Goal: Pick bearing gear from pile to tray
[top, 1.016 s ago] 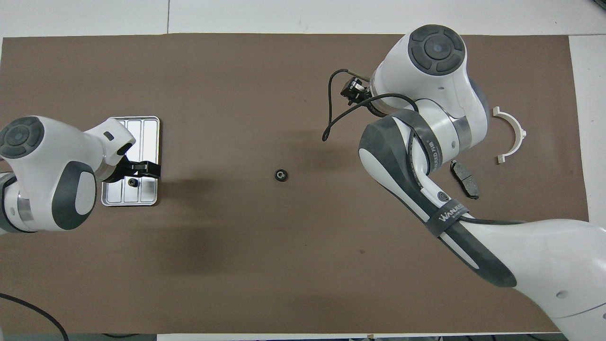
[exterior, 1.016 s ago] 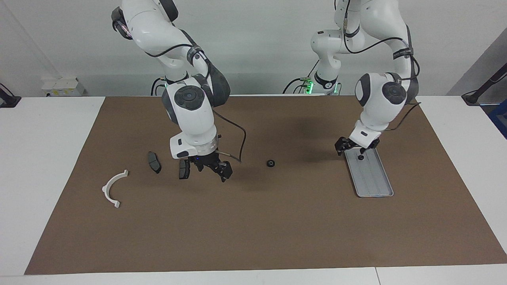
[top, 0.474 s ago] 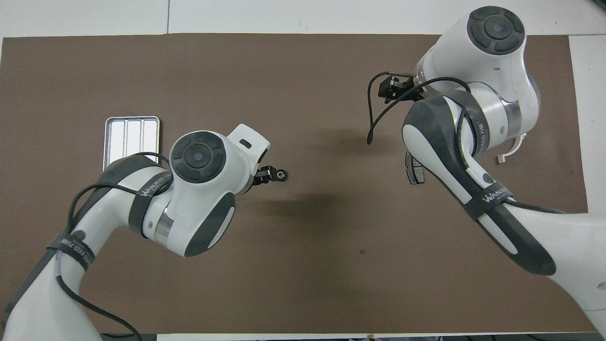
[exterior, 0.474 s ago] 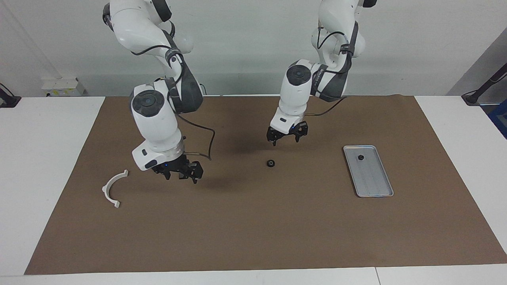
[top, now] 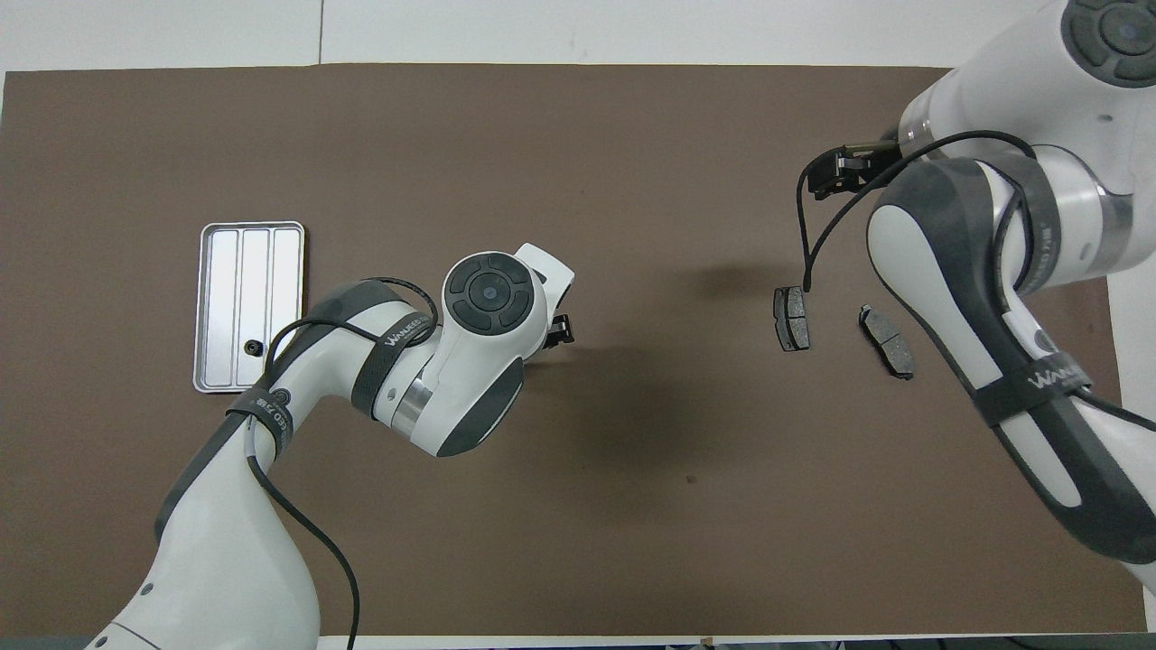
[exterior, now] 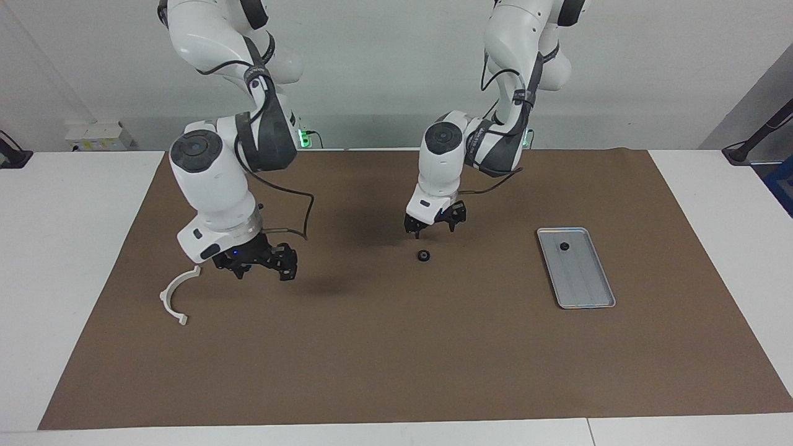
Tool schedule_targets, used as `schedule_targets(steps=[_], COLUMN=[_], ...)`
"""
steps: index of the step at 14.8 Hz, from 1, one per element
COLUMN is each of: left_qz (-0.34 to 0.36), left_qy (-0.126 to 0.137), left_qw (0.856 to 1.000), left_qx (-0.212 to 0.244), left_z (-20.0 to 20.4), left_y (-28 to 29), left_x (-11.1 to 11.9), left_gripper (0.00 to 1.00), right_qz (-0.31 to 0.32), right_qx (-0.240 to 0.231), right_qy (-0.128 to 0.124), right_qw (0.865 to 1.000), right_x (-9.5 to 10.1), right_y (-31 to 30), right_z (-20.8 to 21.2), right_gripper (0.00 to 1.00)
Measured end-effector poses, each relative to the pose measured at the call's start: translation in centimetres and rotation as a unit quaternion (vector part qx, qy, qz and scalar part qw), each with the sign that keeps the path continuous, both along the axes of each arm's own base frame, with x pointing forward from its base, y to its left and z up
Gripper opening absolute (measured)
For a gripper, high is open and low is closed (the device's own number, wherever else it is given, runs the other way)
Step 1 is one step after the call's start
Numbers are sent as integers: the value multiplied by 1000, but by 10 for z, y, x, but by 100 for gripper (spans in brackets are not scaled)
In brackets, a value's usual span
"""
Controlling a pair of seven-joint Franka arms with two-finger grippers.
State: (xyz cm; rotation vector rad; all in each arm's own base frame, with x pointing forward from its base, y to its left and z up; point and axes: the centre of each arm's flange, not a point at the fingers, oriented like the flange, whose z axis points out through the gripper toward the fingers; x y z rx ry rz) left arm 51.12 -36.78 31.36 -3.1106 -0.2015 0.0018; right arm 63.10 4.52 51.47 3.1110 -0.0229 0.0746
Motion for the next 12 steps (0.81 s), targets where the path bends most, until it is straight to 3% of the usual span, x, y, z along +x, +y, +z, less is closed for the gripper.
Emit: schedule_targets(steps=[8,12], left_qz=[-4,-7], left_qy=[-16,-19], left_qw=[1000,1000], left_qx=[-14,-19], left_z=[-4,-12], left_y=[-8,-12], left_x=[2,2], left_gripper=[100,100], right_qz=[25,19], right_qx=[-20,-3], right_qy=[20,38], right_qw=[999,999], right_x=[-92,-114], right_y=[-13,-15], right_z=[112,128], right_gripper=[100,100])
